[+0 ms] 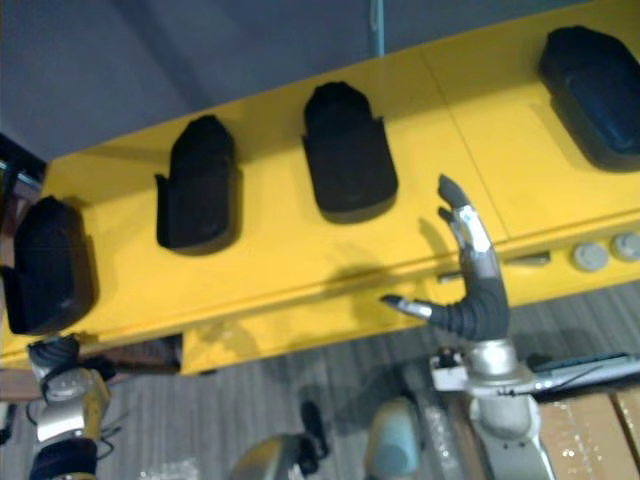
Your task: Walk over and take plastic housings, then place them on the shelf
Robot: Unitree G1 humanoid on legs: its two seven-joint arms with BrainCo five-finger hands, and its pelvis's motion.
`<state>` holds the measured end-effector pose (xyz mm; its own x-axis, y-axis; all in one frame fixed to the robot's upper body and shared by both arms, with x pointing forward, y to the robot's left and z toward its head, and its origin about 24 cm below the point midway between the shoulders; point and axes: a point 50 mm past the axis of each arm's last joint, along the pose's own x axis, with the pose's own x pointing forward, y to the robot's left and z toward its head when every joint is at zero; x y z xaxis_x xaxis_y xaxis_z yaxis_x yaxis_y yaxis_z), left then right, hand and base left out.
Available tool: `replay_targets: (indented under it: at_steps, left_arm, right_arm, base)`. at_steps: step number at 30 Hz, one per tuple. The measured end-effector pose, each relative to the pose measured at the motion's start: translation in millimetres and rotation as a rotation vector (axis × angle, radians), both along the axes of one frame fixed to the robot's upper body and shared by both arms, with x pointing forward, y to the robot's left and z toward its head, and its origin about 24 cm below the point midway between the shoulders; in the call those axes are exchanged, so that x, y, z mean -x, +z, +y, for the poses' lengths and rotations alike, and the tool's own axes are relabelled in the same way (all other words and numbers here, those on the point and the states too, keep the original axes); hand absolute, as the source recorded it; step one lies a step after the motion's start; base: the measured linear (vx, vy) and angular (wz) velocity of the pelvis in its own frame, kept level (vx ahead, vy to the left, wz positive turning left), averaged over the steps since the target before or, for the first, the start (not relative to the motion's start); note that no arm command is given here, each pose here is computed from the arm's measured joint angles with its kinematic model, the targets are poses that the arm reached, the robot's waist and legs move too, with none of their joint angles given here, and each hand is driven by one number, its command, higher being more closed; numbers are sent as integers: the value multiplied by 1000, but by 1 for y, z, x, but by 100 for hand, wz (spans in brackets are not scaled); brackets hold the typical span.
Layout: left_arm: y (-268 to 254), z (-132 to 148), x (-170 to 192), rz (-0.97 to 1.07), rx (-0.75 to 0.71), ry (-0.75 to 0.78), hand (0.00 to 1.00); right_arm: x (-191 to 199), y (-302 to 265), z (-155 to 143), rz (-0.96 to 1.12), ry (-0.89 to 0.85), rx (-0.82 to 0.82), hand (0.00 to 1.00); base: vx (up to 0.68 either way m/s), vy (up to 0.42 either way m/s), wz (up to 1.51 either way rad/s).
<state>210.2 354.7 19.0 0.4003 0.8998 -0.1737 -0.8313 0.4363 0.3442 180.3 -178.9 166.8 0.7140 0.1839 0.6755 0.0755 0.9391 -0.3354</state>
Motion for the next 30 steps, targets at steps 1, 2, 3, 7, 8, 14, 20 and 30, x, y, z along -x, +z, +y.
replay_targets:
  at_steps: [1,2,3,7,8,14,20,30]
  left_arm:
    - [2,0,-1,-7,-9,13,100]
    - [3,0,-3,-13,-12,18,100]
    - [6,-1,-6,-22,-22,25,100]
    - [13,-2,-14,-48,-30,19,100]
    - [16,-3,-17,-58,-32,16,100]
    - [27,-1,-22,-94,-51,7,0]
    - [46,-5,-29,-244,-121,29,0]
    - [67,-8,-10,-334,-307,83,0]
  right_arm:
    - [0,0,0,1,0,3,0]
    - [0,0,0,0,1,3,0]
    - [0,0,0,1,1,4,0]
    - [0,0,0,1,2,7,0]
    - [0,0,0,2,2,7,0]
    - [0,0,0,10,13,28,0]
    - [2,-2,-1,20,6,25,0]
    - [8,-7,-3,18,-39,-11,0]
  base:
    - [0,0,0]
    - [0,0,0]
    - [0,0,0]
    - [0,0,0]
    - [0,0,0]
    - [2,1,-1]
    - [0,0,0]
    - [20,3,0]
